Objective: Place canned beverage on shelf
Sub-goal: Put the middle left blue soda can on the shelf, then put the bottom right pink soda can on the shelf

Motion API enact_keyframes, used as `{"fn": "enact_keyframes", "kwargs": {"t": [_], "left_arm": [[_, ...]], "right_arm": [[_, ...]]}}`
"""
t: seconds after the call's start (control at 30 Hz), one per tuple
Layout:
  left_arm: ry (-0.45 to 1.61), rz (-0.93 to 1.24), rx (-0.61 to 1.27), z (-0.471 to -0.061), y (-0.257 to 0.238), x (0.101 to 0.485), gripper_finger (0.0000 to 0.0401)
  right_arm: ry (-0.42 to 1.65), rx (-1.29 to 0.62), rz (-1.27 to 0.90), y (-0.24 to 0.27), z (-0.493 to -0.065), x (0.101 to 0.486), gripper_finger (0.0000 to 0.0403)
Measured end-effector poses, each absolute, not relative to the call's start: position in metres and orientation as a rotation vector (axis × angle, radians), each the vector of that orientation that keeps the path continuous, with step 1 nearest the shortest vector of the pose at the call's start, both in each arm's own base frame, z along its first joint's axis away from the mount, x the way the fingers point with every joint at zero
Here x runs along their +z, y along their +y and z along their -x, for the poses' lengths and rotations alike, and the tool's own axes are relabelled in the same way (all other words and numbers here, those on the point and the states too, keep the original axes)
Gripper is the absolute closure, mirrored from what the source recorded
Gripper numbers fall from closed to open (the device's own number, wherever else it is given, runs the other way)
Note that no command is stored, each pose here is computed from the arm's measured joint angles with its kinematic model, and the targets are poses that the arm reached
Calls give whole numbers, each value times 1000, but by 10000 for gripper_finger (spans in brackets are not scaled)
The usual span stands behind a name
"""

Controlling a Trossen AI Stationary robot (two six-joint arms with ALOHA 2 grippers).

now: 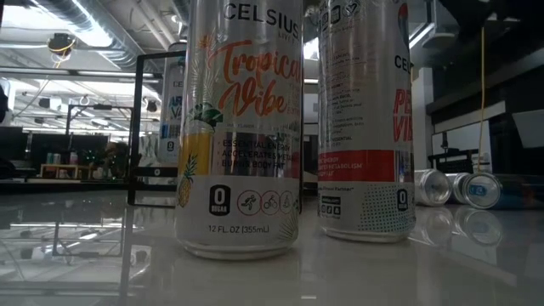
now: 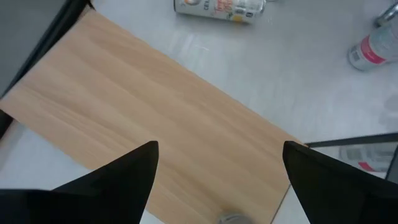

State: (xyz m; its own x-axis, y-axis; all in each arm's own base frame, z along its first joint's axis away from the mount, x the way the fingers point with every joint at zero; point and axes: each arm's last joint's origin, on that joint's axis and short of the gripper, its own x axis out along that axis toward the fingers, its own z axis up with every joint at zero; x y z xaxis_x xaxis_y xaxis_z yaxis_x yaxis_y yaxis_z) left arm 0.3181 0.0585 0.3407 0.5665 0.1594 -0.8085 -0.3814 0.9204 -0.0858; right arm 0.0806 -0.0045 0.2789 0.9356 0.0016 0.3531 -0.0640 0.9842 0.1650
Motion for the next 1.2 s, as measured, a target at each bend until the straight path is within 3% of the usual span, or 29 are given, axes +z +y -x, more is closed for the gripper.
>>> {"fn": "enact_keyframes", "kwargs": {"t": [0.3, 0.57, 0.93, 1.2], "left_arm": [[907, 245, 356, -318, 60, 341, 65], [910, 230, 343, -319, 57, 341, 65], [929, 121, 289, -319, 57, 341, 65], [930, 120, 288, -319, 57, 341, 65]], "right_arm": [[-62, 97, -308, -4, -104, 339, 115], [256, 165, -551, -3, -139, 376, 127], [608, 280, -544, 40, -211, 366, 145], [796, 175, -493, 89, -229, 352, 163]]}}
